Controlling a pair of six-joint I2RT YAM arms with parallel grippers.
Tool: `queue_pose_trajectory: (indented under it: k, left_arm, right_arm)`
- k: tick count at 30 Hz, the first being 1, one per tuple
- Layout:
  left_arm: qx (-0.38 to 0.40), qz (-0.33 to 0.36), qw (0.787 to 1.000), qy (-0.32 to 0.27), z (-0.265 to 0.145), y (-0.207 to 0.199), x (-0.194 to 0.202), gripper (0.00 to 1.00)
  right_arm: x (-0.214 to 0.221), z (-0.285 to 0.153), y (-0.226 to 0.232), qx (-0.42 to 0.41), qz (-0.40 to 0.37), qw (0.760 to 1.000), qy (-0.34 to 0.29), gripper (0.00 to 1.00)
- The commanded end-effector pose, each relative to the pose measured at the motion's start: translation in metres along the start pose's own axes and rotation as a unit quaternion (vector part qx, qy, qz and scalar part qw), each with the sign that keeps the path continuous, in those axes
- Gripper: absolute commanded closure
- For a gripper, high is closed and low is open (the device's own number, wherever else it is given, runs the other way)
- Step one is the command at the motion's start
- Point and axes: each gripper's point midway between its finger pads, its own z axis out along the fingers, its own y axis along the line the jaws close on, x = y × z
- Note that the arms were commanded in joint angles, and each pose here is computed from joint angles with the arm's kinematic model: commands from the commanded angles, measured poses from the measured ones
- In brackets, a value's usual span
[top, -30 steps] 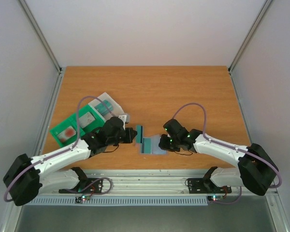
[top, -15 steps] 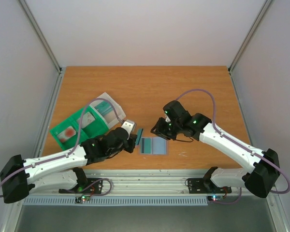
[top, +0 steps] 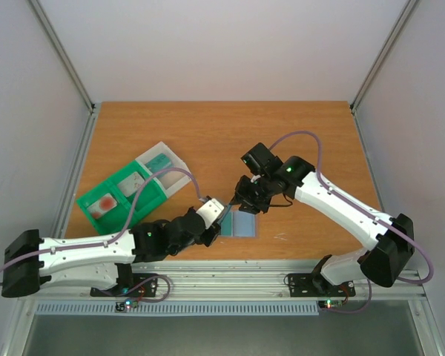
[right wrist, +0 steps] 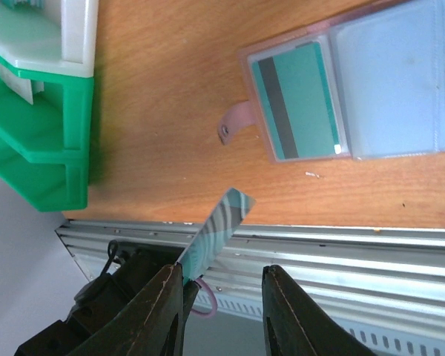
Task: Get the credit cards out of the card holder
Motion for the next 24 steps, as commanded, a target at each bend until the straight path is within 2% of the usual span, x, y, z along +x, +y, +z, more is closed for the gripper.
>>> queue_pose_trajectory:
  k: [1, 3, 10, 18, 24]
  left_arm:
    - [-0.008, 0.03, 0.999, -0.036, 0.002, -0.004, -0.011, 1.0]
    - [-0.003, 0.027, 0.998, -0.048, 0.002, -0.008, -0.016, 0.99]
    - [-0.003, 0.038, 0.999, -0.035, 0.008, -0.009, -0.01, 1.0]
    - [-0.002, 0.037, 0.998, -0.041, 0.006, -0.008, -0.009, 1.0]
    - [0.006, 0.038, 0.998, -0.041, 0.007, -0.01, -0.004, 0.99]
  right_arm:
    - [0.004, -0.009, -0.002, 0.01, 0.026, 1.0, 0.007, 0.68]
    - [0.005, -0.008, -0.004, 0.013, 0.033, 0.999, 0.012, 0.68]
    - [0.01, -0.006, -0.004, 0.005, 0.039, 0.999, 0.028, 0.69]
    - [0.003, -0.008, -0.001, -0.008, 0.042, 0.999, 0.004, 0.69]
    - [0.002, 0.001, 0.009, -0.014, 0.036, 0.999, 0.025, 0.69]
